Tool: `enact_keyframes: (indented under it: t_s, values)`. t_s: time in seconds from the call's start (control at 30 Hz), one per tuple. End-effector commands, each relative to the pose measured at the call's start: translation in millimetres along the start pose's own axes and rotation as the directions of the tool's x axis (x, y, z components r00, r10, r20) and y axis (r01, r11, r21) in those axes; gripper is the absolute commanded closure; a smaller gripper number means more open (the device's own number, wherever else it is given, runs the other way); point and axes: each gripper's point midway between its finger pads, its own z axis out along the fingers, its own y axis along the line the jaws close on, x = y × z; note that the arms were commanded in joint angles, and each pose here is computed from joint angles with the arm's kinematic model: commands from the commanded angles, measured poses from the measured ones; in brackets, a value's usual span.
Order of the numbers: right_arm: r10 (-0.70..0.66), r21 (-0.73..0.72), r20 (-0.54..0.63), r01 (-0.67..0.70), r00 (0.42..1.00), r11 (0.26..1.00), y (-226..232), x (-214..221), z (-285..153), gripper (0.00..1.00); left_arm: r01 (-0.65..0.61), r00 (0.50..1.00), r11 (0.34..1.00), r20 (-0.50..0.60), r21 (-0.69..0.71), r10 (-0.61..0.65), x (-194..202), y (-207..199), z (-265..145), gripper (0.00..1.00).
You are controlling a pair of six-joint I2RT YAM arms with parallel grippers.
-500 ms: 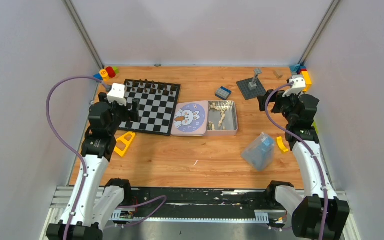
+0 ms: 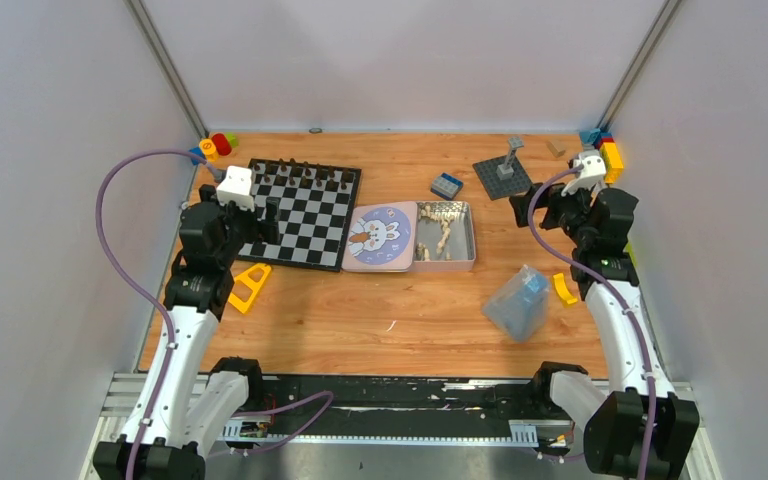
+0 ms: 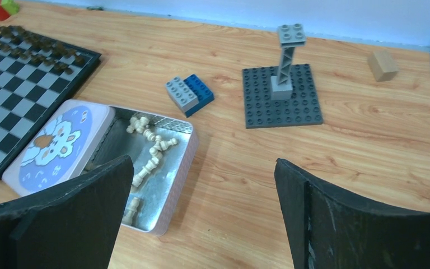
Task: Set up the chess pieces on the board
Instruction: Pick up the lid from the center of the board.
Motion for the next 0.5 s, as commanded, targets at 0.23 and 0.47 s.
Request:
enact_keyframes:
  t_s: [0.23,0.47]
  values:
    - [0.008,-0.330,-0.136,-0.053,0.991,0.942,91,12,40,0.06,-0.006,1.000,0.998,-0.023,0.067,0.008,8,-10,7,0.00]
    - [0.024,-0.447,-0.328,-0.177,0.945,0.877,155,51,92,0.13,-0.014,1.000,0.997,-0.027,0.076,0.017,11,-12,8,0.00]
